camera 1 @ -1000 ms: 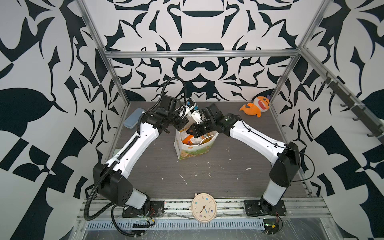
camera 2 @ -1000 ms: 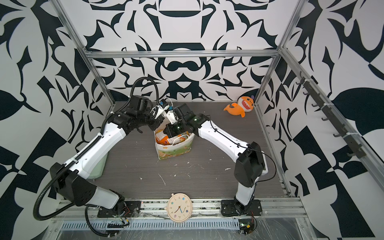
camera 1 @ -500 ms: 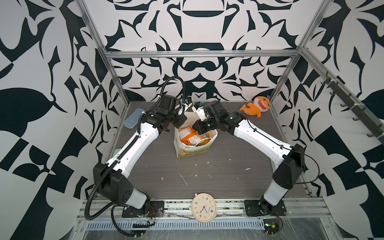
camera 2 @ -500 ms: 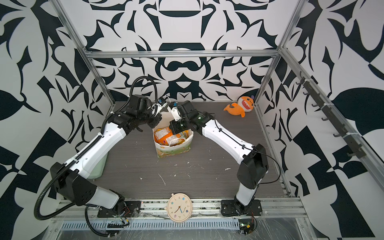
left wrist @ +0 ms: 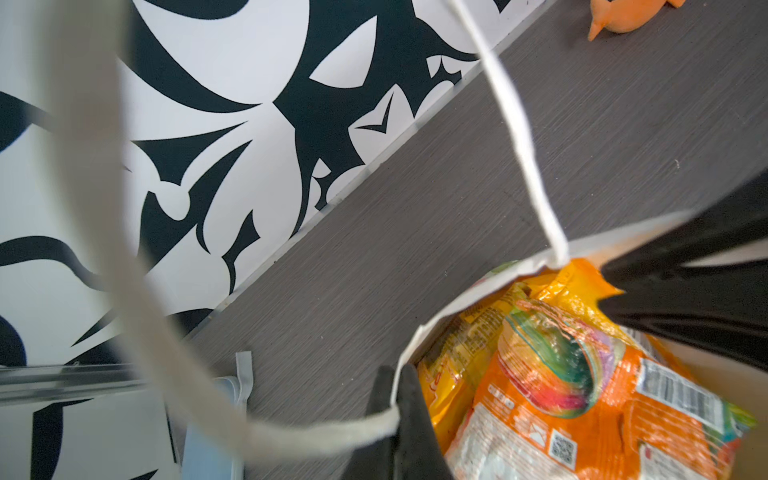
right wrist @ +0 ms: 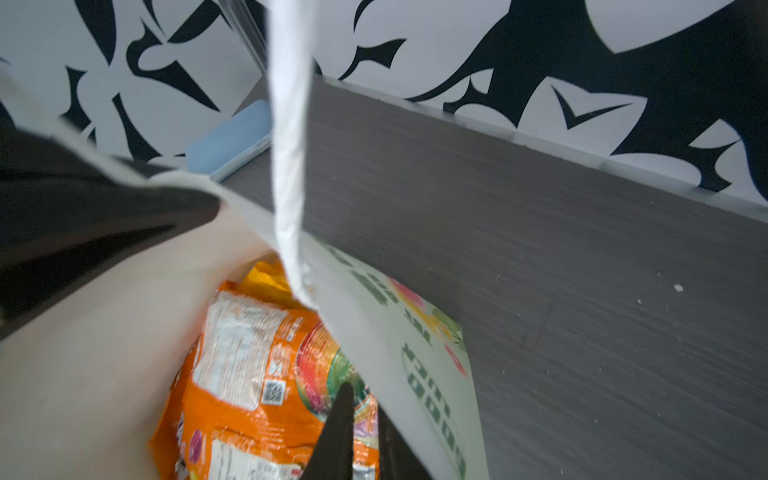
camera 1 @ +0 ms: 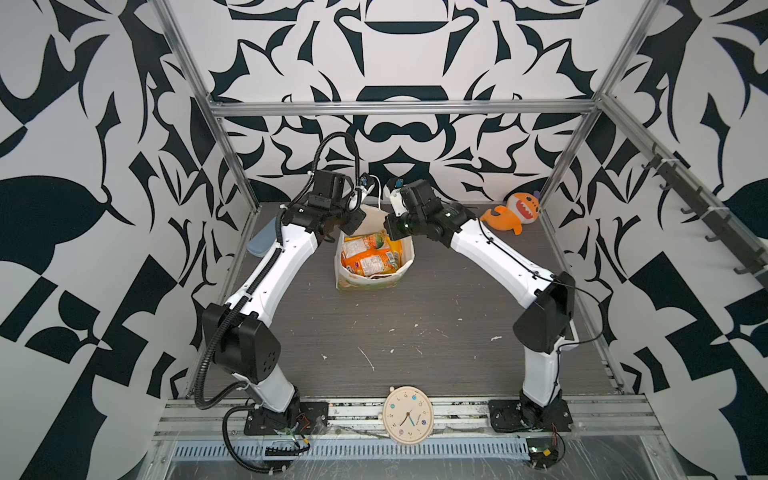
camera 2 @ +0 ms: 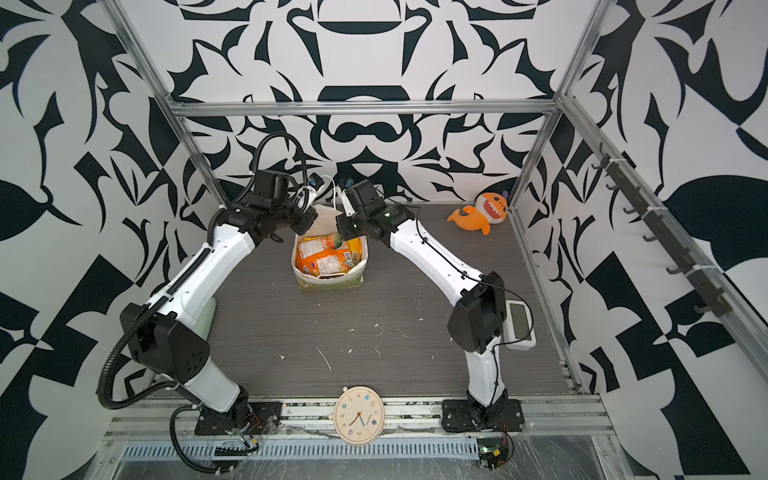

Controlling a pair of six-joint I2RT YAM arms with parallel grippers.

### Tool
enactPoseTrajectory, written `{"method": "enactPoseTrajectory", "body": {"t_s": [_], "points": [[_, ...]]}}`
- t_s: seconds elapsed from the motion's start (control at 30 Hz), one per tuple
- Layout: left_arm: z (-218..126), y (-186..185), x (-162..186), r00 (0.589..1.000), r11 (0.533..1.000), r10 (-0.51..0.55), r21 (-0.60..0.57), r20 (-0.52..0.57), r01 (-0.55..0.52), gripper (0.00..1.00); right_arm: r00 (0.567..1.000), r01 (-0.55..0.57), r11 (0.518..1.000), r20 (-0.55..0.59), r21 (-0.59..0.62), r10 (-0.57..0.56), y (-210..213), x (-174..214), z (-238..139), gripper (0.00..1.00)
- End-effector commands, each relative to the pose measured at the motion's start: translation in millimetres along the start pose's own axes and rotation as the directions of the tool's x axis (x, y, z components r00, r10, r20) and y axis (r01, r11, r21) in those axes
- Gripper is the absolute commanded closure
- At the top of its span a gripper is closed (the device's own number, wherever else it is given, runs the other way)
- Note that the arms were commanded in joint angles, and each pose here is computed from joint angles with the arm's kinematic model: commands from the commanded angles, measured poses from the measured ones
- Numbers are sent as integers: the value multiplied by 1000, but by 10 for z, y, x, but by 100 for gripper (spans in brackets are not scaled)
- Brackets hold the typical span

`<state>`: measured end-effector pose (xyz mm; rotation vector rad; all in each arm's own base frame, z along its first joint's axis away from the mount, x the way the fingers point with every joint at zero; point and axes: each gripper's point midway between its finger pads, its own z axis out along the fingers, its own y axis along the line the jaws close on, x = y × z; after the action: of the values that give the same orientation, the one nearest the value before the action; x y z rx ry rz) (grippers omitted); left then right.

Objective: Take the snacks out of the paper bag

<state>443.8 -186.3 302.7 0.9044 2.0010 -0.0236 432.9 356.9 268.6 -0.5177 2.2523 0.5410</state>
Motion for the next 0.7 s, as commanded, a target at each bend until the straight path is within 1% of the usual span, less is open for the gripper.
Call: {"method": "enactPoseTrajectory", "body": {"t_s": [0.0, 0.07, 0.17, 0.27, 0.33, 0.53, 0.63, 0.67], "points": [[-472, 282, -686, 970, 995, 38, -101, 239, -14, 100, 998, 19, 999, 67, 25, -21, -28, -273, -121, 83], [-523, 252, -647, 971, 995, 36, -98, 235, -13, 100, 996, 23, 1000, 86, 0, -23, 23, -321, -145, 82], [-575, 41, -518, 970, 999, 48, -32, 238, -42, 100, 996, 44, 995, 79, -94, -37, 183, -280, -200, 80], [-578, -209, -321, 970, 995, 94, -2, 223, -96, 100, 998, 52, 981, 32, -185, -47, 311, -93, -275, 72], [-583, -336, -205, 972, 994, 97, 21, 213, -104, 100, 999, 49, 971, 22, -233, -45, 366, 47, -302, 67], [-616, -638, 56, 975, 991, 92, 81, 201, -110, 100, 999, 30, 953, -25, -302, -40, 430, 359, -386, 58], [-611, -697, 98, 977, 990, 79, 103, 198, -101, 100, 998, 42, 947, -34, -320, -56, 439, 479, -446, 50], [-612, -709, 98, 977, 989, 78, 109, 198, -101, 100, 997, 50, 947, -37, -318, -65, 432, 514, -467, 42]]}}
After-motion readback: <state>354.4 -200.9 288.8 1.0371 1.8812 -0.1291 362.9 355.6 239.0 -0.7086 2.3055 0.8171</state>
